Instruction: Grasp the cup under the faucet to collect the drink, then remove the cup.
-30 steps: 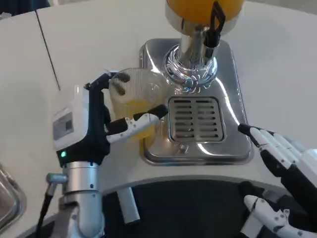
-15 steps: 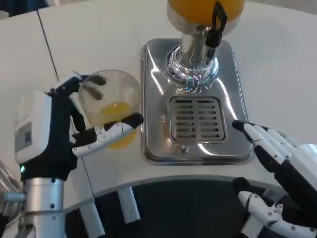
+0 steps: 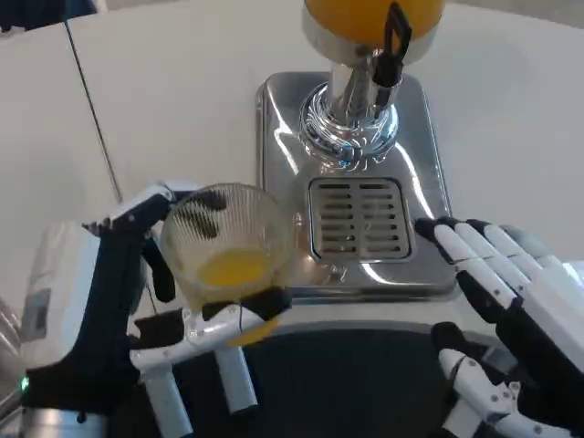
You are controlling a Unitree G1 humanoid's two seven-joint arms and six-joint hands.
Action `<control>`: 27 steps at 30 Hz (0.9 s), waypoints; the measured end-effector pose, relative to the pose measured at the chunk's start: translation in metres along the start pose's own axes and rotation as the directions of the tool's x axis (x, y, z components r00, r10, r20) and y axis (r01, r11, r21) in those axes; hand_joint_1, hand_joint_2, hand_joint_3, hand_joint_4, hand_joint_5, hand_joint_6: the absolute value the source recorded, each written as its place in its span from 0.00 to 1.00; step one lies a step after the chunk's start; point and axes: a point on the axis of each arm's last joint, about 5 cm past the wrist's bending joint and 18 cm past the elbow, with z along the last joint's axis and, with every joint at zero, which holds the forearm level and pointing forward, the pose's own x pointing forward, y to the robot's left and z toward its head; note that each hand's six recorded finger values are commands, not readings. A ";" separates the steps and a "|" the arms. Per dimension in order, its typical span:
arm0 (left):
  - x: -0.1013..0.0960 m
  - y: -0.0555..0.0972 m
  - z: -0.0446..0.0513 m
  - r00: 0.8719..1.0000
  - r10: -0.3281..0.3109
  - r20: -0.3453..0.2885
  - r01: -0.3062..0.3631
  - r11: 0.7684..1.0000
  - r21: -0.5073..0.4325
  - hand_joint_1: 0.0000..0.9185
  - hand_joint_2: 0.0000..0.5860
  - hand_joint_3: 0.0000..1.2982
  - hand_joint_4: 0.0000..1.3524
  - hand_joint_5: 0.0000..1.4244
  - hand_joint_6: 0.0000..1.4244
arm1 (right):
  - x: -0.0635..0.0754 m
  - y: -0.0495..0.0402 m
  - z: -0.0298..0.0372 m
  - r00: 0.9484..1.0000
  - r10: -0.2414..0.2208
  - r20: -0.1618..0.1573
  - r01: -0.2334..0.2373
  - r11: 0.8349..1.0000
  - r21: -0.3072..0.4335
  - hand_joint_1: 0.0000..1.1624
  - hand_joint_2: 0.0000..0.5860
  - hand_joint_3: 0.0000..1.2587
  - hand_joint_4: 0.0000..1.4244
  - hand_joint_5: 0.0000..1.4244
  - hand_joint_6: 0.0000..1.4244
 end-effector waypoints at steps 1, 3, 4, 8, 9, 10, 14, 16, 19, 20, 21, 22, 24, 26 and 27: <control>-0.001 0.000 0.0014 1.000 -0.001 0.004 0.001 1.000 -0.004 0.96 0.00 0.79 0.82 0.83 1.00 | -0.001 0.0005 0.0003 1.000 -0.002 0.005 0.002 1.000 -0.007 0.00 1.00 0.00 0.00 0.00 0.00; -0.002 0.001 0.0045 1.000 -0.009 0.016 0.009 1.000 -0.011 0.96 0.00 0.79 0.82 0.83 1.00 | -0.004 0.0027 0.0005 1.000 -0.004 0.019 0.005 1.000 -0.020 0.00 1.00 0.00 0.00 0.00 0.00; -0.003 0.002 0.0060 1.000 -0.018 0.024 0.019 1.000 -0.015 0.96 0.00 0.79 0.82 0.83 1.00 | -0.007 0.0045 -0.0001 1.000 -0.001 0.021 0.001 1.000 -0.026 0.00 1.00 0.00 0.00 0.00 0.00; -0.009 0.002 0.0080 0.999 -0.047 0.019 0.047 0.999 -0.021 0.96 0.00 0.79 0.82 0.83 1.00 | -0.012 0.0082 -0.0015 1.000 0.005 0.028 -0.004 0.999 -0.035 0.00 1.00 0.00 0.00 0.00 0.00; -0.012 0.003 0.0098 0.998 -0.056 0.025 0.056 0.998 -0.026 0.96 0.00 0.79 0.82 0.83 1.00 | -0.014 0.0092 -0.0012 0.999 0.005 0.038 -0.003 0.999 -0.038 0.00 1.00 0.00 0.00 0.00 0.00; -0.014 0.004 0.0119 0.997 -0.062 0.035 0.063 0.997 -0.034 0.96 0.00 0.79 0.82 0.83 1.00 | -0.016 0.0102 -0.0006 0.999 0.006 0.051 -0.004 0.999 -0.041 0.00 1.00 0.00 0.00 0.00 0.00; -0.020 0.006 0.0177 0.995 -0.077 0.057 0.080 0.994 -0.069 0.96 0.00 0.79 0.82 0.83 1.00 | -0.020 0.0120 0.0000 0.997 -0.009 0.075 0.012 0.999 -0.050 0.00 1.00 0.00 0.00 0.00 0.00; -0.023 0.006 0.0189 0.994 -0.096 0.059 0.100 0.992 -0.073 0.96 0.00 0.79 0.82 0.83 1.00 | -0.023 0.0125 0.0000 0.997 -0.010 0.076 0.014 0.999 -0.053 0.00 1.00 0.00 0.00 0.00 0.00; -0.026 0.008 0.0216 0.992 -0.112 0.063 0.116 0.990 -0.081 0.96 0.00 0.79 0.82 0.83 1.00 | -0.027 0.0140 0.0012 0.998 0.001 0.067 0.002 0.999 -0.043 0.00 1.00 0.00 0.00 0.00 0.00; -0.027 0.008 0.0228 0.991 -0.112 0.067 0.118 0.989 -0.084 0.96 0.00 0.79 0.82 0.83 1.00 | -0.028 0.0141 0.0015 0.998 0.003 0.063 0.000 0.999 -0.041 0.00 1.00 0.00 0.00 0.00 0.00; -0.027 0.009 0.0240 0.991 -0.110 0.080 0.117 0.989 -0.087 0.96 0.00 0.79 0.82 0.83 1.00 | -0.028 0.0140 0.0022 0.998 -0.001 0.061 0.003 0.999 -0.037 0.00 1.00 0.00 0.00 0.00 0.00; -0.028 0.009 0.0254 0.989 -0.110 0.096 0.118 0.989 -0.086 0.96 0.00 0.79 0.82 0.83 1.00 | -0.028 0.0138 0.0030 0.998 -0.006 0.061 0.008 0.999 -0.033 0.00 1.00 0.00 0.00 0.00 0.00; -0.032 0.011 0.0291 0.985 -0.113 0.128 0.125 0.988 -0.090 0.96 0.00 0.79 0.82 0.83 1.00 | -0.028 0.0145 0.0042 0.998 -0.015 0.055 0.016 1.000 -0.017 0.00 1.00 0.00 0.00 0.00 0.00; -0.034 0.012 0.0313 0.982 -0.123 0.144 0.137 0.986 -0.093 0.96 0.00 0.79 0.82 0.83 1.00 | -0.027 0.0153 0.0046 0.999 -0.012 0.050 0.012 1.000 -0.007 0.00 1.00 0.00 0.00 0.00 0.00; -0.035 0.012 0.0313 0.982 -0.125 0.141 0.138 0.986 -0.094 0.96 0.00 0.79 0.82 0.83 1.00 | -0.027 0.0158 0.0050 0.999 -0.009 0.048 0.009 1.000 -0.001 0.00 1.00 0.00 0.00 0.00 0.00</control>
